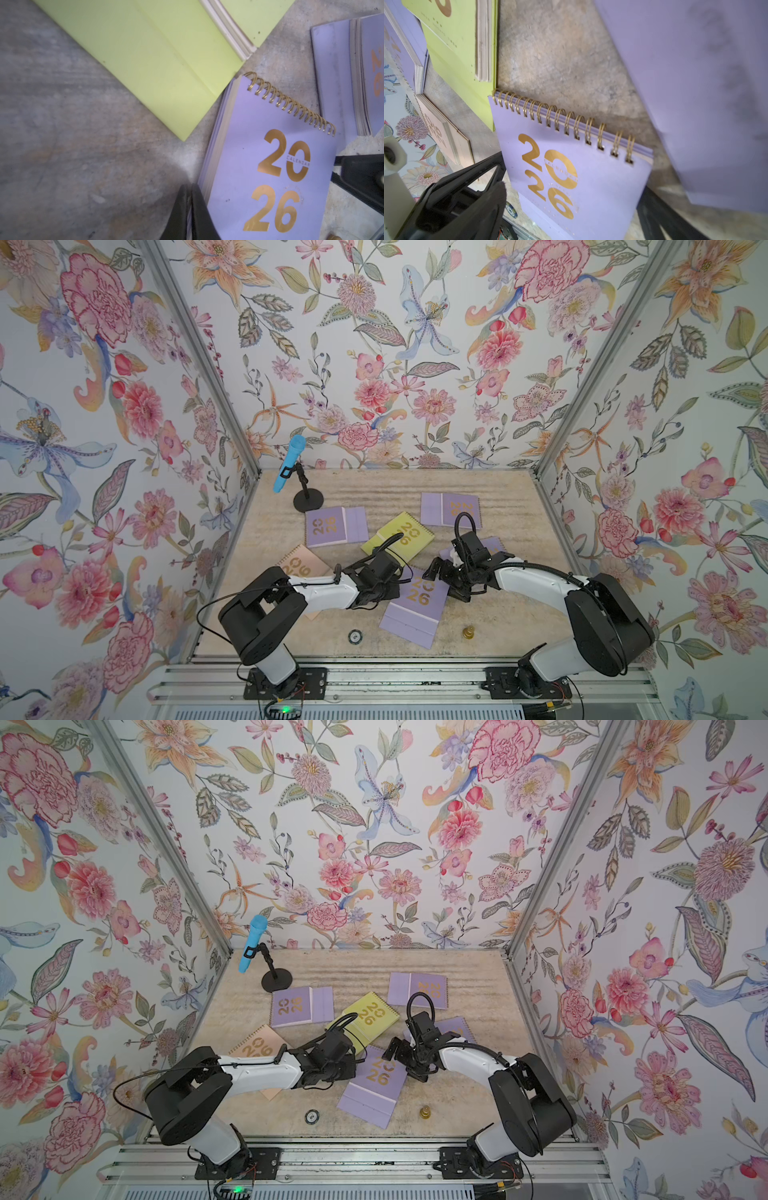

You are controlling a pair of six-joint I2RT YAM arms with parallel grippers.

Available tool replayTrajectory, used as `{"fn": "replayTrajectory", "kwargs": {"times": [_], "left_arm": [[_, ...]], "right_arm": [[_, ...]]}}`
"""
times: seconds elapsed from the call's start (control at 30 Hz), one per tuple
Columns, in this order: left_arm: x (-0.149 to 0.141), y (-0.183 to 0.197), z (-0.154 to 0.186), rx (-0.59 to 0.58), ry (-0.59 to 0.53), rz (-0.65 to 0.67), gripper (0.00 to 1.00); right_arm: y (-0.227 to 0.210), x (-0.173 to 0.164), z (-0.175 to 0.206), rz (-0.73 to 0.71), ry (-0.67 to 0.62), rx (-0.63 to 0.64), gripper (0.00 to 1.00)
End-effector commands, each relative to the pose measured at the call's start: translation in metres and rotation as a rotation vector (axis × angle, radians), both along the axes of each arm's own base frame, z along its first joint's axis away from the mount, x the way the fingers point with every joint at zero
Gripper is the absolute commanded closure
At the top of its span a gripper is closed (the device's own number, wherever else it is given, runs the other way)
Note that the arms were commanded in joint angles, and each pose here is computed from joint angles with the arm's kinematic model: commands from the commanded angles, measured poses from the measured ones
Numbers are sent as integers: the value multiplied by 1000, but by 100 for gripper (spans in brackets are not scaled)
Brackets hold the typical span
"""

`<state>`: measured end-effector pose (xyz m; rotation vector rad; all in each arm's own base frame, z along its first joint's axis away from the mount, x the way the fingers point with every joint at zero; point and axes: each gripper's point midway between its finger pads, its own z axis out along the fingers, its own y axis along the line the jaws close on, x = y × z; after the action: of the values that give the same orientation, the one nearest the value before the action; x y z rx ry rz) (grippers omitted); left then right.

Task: Stack the calendars
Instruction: Adjust the calendar at the center of the board.

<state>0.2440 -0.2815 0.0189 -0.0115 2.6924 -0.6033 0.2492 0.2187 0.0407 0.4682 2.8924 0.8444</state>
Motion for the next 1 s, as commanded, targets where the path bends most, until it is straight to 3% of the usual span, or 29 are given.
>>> {"fn": "replayTrajectory", "kwargs": {"times": [0.0,0.6,0.97], "left_arm": [[-26,1,-15,10,88,-29,90],[-42,1,-18,2,121,-35,91],[-47,9,-21,35,126,-30,89]], "right_arm": [[1,4,-11,34,20,-9,1],[6,20,-21,69,57,-4,1],[-1,12,-27,53,80,-28,1]]}}
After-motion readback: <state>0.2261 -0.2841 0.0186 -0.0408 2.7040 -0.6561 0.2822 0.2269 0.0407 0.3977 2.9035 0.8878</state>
